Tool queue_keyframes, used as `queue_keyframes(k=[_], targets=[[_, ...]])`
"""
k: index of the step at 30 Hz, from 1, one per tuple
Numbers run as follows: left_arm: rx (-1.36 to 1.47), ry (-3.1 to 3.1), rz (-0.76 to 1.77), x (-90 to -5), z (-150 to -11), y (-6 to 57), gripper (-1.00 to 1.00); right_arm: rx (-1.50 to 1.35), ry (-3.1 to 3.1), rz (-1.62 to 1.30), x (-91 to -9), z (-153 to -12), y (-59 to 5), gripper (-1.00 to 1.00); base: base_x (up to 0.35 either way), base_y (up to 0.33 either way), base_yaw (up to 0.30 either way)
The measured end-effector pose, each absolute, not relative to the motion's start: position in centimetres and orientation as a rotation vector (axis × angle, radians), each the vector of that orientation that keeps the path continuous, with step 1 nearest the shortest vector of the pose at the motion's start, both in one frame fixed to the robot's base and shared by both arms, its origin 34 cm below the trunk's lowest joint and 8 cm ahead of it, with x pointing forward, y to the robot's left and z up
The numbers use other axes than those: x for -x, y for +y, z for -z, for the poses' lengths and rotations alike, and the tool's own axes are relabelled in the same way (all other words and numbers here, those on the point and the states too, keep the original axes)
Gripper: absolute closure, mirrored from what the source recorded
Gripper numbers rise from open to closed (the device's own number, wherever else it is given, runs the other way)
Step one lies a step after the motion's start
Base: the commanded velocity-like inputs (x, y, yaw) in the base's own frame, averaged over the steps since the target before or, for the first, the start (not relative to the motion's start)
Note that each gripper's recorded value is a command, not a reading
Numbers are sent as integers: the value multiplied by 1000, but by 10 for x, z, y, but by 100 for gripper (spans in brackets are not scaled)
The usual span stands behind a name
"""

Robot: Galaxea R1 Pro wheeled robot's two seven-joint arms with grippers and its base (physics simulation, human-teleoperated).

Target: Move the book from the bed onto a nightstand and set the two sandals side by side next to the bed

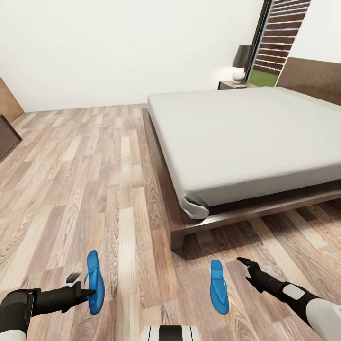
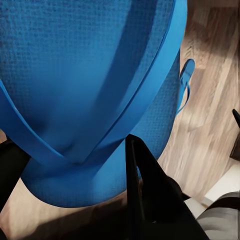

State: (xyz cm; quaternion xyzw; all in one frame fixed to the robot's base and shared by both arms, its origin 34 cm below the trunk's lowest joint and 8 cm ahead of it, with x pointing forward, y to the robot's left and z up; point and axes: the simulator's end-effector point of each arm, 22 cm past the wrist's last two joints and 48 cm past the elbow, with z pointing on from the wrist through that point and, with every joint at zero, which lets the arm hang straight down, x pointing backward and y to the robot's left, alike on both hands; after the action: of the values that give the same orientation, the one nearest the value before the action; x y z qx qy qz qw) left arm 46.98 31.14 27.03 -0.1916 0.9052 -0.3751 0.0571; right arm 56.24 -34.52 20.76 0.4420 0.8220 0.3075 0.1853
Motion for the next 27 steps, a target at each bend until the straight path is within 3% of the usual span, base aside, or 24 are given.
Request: queue_keyframes(k=[27], targets=[[515, 2637, 1153, -493, -317, 305, 100, -1234, 2222, -978, -556, -245, -319, -100, 0, 0, 0]])
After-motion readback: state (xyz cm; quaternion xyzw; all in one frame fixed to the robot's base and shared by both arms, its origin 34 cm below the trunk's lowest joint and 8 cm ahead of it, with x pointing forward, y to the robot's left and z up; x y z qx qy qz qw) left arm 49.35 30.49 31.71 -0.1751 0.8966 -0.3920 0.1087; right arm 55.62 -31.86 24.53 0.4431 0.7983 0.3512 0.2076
